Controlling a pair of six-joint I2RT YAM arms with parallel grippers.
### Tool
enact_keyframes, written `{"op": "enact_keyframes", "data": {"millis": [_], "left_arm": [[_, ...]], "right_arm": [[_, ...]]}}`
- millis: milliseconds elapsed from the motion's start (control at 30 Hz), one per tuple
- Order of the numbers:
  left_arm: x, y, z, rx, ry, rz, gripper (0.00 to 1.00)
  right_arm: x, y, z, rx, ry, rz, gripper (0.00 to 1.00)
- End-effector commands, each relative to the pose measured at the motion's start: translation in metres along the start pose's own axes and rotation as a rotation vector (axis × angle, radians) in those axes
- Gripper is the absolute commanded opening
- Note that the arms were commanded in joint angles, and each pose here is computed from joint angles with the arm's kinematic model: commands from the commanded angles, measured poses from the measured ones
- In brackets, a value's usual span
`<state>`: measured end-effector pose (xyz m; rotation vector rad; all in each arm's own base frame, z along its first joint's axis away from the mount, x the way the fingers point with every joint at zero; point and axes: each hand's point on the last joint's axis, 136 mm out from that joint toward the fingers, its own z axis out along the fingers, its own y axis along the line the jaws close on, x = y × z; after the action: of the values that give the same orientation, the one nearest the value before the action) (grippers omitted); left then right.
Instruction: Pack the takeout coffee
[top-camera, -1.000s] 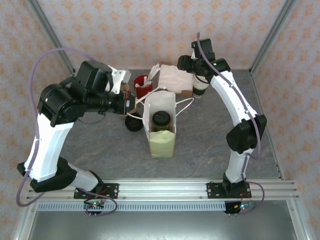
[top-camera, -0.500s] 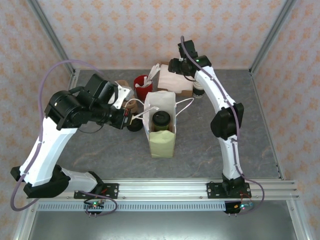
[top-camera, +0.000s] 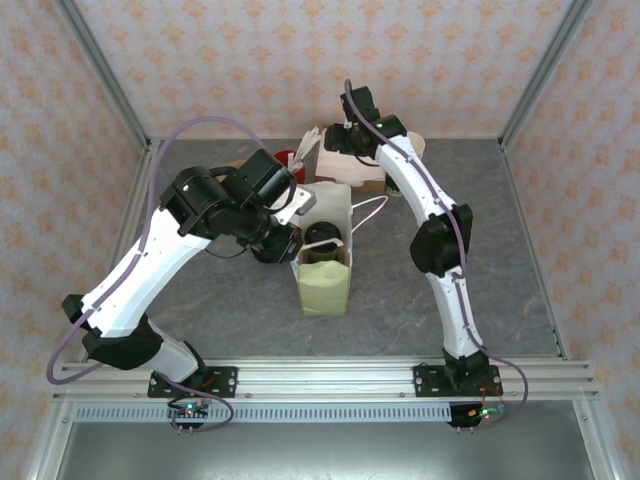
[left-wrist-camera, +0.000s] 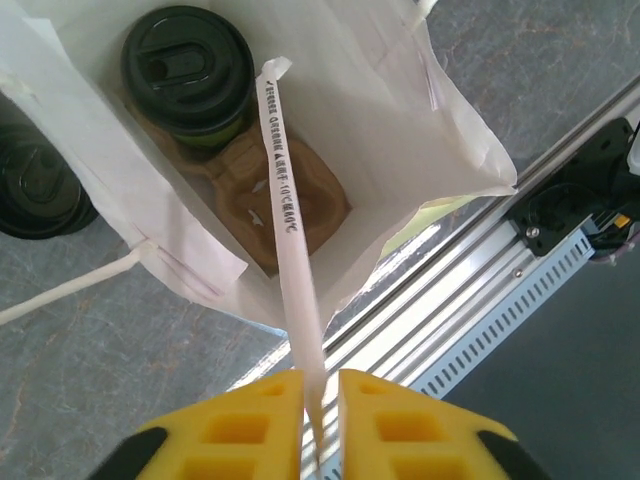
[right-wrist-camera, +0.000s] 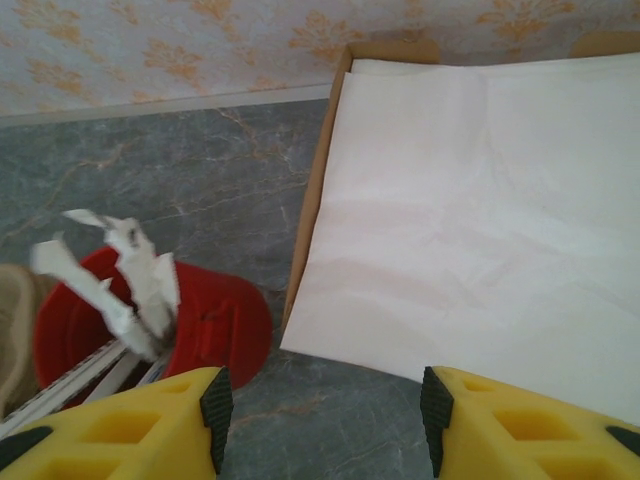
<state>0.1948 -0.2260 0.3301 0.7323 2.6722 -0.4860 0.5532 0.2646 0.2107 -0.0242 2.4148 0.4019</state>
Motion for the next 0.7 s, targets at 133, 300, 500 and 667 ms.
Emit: {"op": "enact_keyframes", "data": {"millis": [133, 300, 500, 667], "left_arm": [[-0.024, -0.009, -0.031, 0.029, -0.138, 0.053, 0.50], [-0.028, 0.001, -0.041, -0.037, -0.187, 0.077, 0.55], [-0.027, 0.008, -0.028, -0.059, -0.188, 0.062, 0.57], [-0.028, 0.007, -0.020, -0.043, -0.202, 0.054, 0.59]], "right_arm": [[-0.003, 0.002, 0.033, 0.060, -0.056, -0.054, 0.55], [0.000, -0.009, 0.055, 0.123, -0.078, -0.057, 0.56], [0.007, -0.030, 0.087, 0.221, -0.097, -0.064, 0.60], [0.015, -0.037, 0.113, 0.233, -0.099, -0.082, 0.62]]}}
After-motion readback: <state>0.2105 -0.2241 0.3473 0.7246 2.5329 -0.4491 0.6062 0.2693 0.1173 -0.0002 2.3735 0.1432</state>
